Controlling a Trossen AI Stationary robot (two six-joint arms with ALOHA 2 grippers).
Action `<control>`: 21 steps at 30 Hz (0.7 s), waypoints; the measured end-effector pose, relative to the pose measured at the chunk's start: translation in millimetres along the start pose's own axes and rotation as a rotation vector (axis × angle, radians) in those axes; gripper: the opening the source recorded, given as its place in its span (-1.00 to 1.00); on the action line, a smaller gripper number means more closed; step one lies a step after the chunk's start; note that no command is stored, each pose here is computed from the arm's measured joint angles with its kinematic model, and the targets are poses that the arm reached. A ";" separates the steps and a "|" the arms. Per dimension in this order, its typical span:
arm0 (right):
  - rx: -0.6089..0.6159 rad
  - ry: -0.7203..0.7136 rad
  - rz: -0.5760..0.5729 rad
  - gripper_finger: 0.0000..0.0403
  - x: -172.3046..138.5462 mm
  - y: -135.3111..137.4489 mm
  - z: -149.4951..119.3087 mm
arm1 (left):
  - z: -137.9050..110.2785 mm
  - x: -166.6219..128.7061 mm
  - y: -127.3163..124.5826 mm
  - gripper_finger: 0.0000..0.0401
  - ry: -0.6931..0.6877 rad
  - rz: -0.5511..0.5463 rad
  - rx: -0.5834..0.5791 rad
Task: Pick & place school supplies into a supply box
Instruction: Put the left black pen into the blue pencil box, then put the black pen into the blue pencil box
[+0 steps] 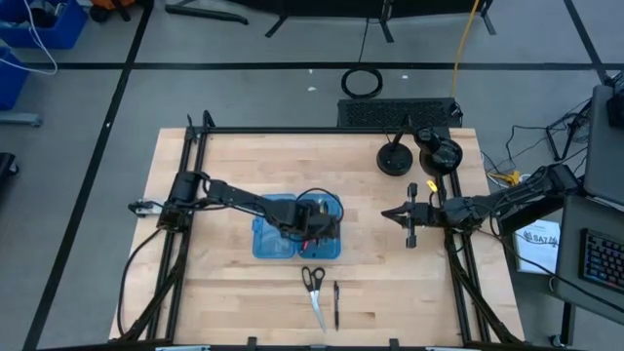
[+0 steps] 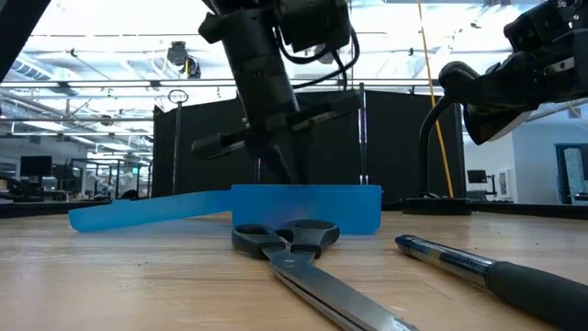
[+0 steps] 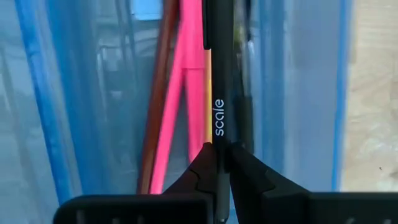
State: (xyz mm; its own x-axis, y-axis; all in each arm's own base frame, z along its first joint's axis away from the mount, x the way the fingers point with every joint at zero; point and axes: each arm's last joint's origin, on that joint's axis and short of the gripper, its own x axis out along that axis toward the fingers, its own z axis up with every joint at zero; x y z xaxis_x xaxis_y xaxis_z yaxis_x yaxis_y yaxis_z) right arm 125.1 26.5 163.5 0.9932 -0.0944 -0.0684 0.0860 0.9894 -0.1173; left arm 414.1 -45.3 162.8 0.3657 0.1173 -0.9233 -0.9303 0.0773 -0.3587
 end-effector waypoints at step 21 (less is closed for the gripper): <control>0.018 -0.043 -0.005 -1.00 -0.1 -0.5 4.4 | -1.6 -8.5 -2.9 -0.11 0.055 -0.021 0.149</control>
State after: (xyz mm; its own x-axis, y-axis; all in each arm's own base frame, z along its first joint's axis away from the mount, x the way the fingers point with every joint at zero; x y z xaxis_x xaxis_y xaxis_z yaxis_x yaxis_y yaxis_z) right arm 125.3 26.5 167.9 0.9952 -0.0949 -0.0253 0.0920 0.9907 -0.1000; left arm 413.7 -48.1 171.5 0.3787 0.0599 -0.9236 -0.9065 0.2252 -0.3571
